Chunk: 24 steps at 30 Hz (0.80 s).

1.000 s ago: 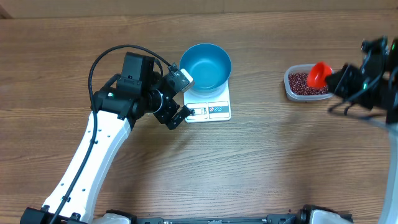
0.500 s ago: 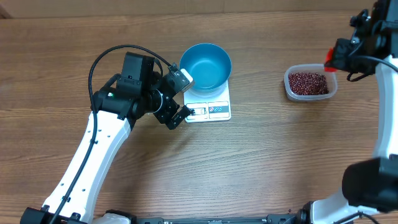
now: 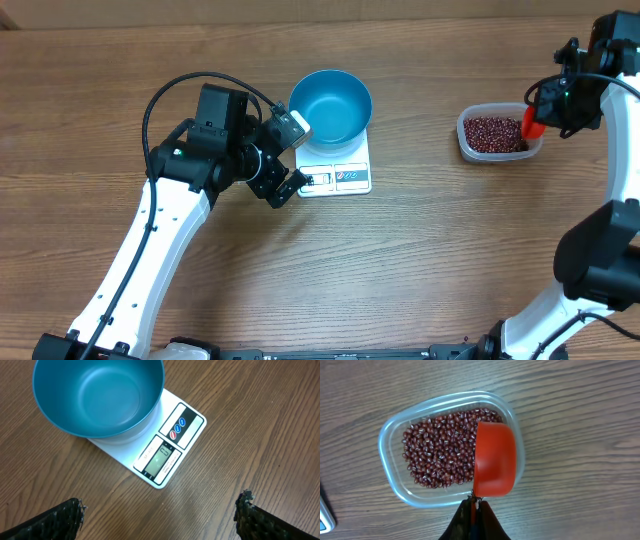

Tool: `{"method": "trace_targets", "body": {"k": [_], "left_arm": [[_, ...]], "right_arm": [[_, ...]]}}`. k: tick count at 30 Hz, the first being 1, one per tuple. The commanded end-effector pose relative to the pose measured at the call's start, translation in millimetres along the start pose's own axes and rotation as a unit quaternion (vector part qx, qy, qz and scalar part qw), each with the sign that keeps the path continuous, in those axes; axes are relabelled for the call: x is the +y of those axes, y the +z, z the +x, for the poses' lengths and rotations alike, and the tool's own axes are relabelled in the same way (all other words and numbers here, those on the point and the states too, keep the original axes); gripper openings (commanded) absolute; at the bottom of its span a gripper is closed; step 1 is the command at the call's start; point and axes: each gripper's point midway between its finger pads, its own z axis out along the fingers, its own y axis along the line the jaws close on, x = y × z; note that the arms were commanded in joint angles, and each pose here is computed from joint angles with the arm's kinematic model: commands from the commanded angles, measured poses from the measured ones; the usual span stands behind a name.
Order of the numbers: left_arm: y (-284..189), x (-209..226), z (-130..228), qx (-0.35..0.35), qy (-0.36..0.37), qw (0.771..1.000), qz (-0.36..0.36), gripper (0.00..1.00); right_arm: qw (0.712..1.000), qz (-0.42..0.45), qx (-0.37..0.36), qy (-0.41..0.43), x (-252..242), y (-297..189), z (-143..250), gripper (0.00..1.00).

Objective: Scoop item into bowl and weigh 150g on scale
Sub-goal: 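Lower the red scoop into the bean tub with the right gripper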

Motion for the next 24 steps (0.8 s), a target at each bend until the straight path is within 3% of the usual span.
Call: {"method": "trace_targets", "body": {"k": [1,24], "left_arm": [[2.4,-0.4,1.8,0.002,-0.009,1.000,0.004,1.00],[2.4,-0.4,1.8,0.002,-0.009,1.000,0.004,1.00]], "right_arm": [[1.000,-0.017,0.005,-0.012,3.7,9.3,-2.8,0.04],[0.985,-0.167,0.049,0.006,47.5,68.3,30.3,0.04]]}}
